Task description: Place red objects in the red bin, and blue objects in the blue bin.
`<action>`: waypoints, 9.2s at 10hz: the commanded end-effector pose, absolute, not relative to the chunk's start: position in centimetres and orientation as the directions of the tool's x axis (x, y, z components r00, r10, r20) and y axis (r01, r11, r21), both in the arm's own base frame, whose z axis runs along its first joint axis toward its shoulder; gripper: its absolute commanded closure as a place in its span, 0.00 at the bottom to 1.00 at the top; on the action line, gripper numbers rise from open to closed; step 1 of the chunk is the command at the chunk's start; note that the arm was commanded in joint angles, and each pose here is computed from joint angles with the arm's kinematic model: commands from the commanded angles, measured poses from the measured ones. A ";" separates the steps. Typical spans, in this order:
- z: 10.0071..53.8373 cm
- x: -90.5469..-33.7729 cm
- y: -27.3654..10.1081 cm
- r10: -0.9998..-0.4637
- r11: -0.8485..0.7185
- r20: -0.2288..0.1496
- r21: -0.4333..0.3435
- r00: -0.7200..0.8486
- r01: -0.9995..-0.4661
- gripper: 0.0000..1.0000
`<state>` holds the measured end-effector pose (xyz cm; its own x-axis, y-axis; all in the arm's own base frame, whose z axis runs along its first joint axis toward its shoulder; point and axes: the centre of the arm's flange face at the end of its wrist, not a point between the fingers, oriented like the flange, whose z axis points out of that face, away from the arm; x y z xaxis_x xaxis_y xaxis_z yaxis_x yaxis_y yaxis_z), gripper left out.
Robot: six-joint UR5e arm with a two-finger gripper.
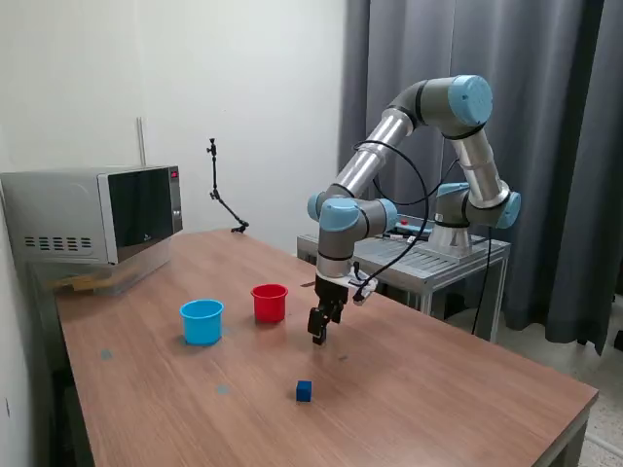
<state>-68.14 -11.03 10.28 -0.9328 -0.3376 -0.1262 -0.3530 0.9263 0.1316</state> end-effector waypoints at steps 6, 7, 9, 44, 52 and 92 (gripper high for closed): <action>10.3 -68.2 -11.3 -0.344 0.924 -0.125 0.130 -0.931 -0.359 0.00; 10.3 -68.2 -11.3 -0.344 0.924 -0.123 0.131 -0.931 -0.358 0.00; 10.4 -68.2 -11.3 -0.344 0.925 -0.118 0.126 -0.932 -0.358 1.00; 23.7 -81.0 3.3 -0.701 0.702 0.006 0.187 -0.714 -0.687 1.00; 20.4 -83.2 5.3 -0.753 0.652 0.002 0.137 -0.658 -0.745 1.00; 31.2 -77.0 -25.8 -0.892 0.450 0.039 0.153 -0.450 -0.880 0.00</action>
<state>-78.63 -21.54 30.56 -0.4102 -0.9117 0.0243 -0.8994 0.4088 0.1550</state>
